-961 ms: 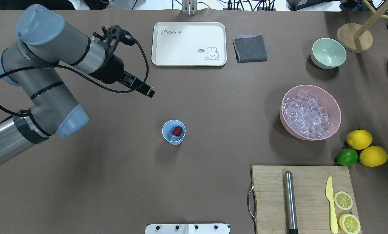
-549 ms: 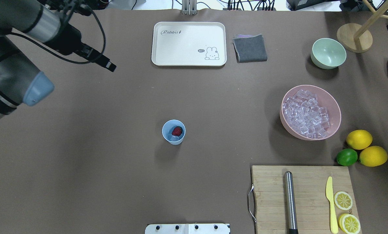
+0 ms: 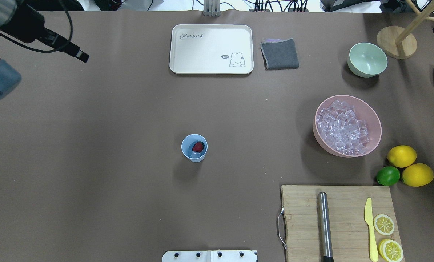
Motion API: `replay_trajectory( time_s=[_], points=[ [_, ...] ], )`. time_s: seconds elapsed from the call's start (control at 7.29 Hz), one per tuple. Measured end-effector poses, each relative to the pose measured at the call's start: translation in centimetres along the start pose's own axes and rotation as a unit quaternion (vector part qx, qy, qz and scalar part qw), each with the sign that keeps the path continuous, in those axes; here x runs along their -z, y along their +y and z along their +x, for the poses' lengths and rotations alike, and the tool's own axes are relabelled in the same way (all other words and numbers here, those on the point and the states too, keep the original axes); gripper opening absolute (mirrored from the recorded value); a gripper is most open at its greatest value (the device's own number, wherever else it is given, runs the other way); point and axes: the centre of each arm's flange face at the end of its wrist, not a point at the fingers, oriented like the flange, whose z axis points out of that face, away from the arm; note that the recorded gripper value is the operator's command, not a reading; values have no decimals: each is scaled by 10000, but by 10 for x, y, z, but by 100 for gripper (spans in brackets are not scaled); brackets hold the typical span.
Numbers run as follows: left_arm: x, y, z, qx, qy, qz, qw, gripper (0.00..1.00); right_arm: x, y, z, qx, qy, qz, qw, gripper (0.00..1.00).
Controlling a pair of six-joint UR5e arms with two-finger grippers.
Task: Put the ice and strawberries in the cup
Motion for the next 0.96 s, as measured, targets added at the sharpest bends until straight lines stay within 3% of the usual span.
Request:
replay_trajectory(
  time_s=[0.55, 0.96],
  points=[
    [66, 115, -139, 178, -698, -195, 9972, 97, 7, -1, -10, 79, -97, 60, 9999, 99],
    [81, 184, -203, 420, -1250, -435, 9903, 97, 8, -2, -11, 122, -62, 82, 9999, 99]
  ],
)
